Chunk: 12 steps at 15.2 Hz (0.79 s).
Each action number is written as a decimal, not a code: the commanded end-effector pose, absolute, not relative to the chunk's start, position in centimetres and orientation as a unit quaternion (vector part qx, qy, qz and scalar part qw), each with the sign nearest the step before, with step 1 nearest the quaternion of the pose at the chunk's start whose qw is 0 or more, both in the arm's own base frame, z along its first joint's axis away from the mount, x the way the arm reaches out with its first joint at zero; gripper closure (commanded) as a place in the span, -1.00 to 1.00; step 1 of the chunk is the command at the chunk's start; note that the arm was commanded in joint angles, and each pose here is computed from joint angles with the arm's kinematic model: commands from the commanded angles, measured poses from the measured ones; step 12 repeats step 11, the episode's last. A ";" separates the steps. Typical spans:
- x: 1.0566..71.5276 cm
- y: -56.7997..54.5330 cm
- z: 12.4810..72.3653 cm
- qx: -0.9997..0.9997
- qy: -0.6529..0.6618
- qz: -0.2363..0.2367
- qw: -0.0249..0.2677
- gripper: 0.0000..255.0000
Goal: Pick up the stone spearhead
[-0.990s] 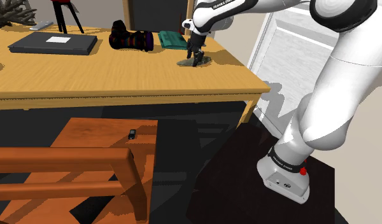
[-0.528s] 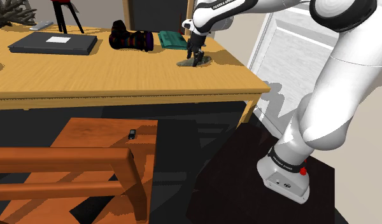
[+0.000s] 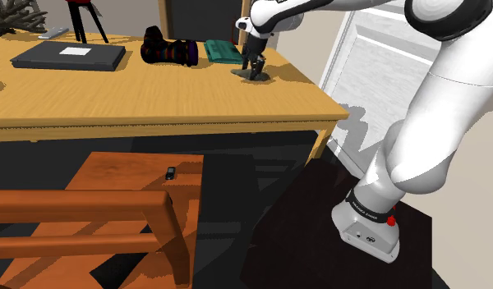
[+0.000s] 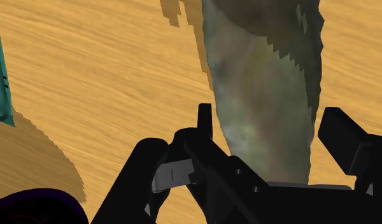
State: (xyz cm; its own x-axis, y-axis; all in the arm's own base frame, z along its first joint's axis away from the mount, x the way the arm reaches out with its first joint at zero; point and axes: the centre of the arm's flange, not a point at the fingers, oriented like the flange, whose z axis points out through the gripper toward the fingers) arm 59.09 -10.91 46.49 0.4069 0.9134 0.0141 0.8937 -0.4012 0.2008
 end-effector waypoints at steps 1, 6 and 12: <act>59.1 -11.0 47.6 0.835 0.541 0.061 0.081 1.00; 59.1 -11.0 50.3 0.835 0.541 0.061 0.081 1.00; 59.1 -11.0 51.9 0.835 0.541 0.061 0.081 1.00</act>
